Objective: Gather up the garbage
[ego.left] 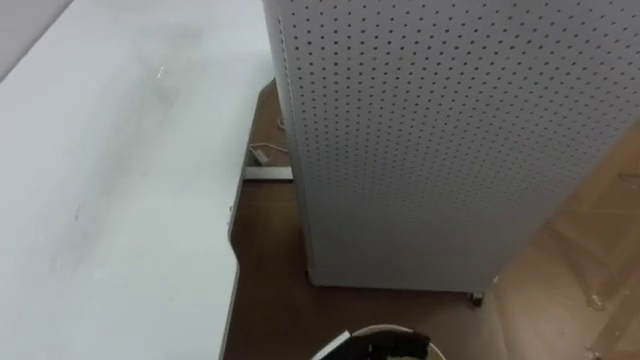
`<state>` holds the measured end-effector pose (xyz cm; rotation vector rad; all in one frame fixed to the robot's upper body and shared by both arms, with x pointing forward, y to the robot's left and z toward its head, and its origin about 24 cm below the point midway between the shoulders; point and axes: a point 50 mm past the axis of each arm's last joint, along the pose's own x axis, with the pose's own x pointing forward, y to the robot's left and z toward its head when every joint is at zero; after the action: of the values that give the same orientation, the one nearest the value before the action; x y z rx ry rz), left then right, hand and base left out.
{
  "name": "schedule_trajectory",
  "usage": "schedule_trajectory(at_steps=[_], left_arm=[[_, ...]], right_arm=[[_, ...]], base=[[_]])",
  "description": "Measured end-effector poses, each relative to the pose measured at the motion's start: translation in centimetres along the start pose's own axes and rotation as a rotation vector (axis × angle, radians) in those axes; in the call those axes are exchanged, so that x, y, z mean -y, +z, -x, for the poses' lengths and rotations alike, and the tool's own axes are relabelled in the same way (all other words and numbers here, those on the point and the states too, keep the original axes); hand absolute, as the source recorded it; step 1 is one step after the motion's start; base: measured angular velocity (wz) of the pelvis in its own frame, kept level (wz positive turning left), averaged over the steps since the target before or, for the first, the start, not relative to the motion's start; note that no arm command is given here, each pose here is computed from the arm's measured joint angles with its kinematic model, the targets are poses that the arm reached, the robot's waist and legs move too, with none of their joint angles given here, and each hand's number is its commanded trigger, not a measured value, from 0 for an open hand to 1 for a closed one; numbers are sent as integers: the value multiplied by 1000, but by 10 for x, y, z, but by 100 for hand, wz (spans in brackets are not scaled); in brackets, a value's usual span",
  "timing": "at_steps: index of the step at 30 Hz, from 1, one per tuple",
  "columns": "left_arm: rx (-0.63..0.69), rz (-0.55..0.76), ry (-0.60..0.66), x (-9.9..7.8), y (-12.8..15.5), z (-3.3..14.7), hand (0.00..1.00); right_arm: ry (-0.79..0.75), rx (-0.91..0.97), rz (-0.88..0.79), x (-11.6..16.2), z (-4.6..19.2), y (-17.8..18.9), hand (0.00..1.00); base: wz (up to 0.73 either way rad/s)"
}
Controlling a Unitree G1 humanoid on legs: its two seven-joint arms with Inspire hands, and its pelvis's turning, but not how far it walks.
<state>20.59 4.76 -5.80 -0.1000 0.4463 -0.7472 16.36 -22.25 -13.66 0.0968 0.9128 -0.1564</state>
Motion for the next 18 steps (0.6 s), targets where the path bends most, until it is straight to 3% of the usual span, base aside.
schedule_trajectory(at_steps=[10, 18], left_arm=[[4, -9, -38, 4, 2, -1, 0], [56, -8, -37, 0, 11, 5, 0]], right_arm=[[-19, 27, 20, 8, 0, 8, 100], [-5, 21, 53, 3, 2, 4, 100]], base=[[-8], [-61]])
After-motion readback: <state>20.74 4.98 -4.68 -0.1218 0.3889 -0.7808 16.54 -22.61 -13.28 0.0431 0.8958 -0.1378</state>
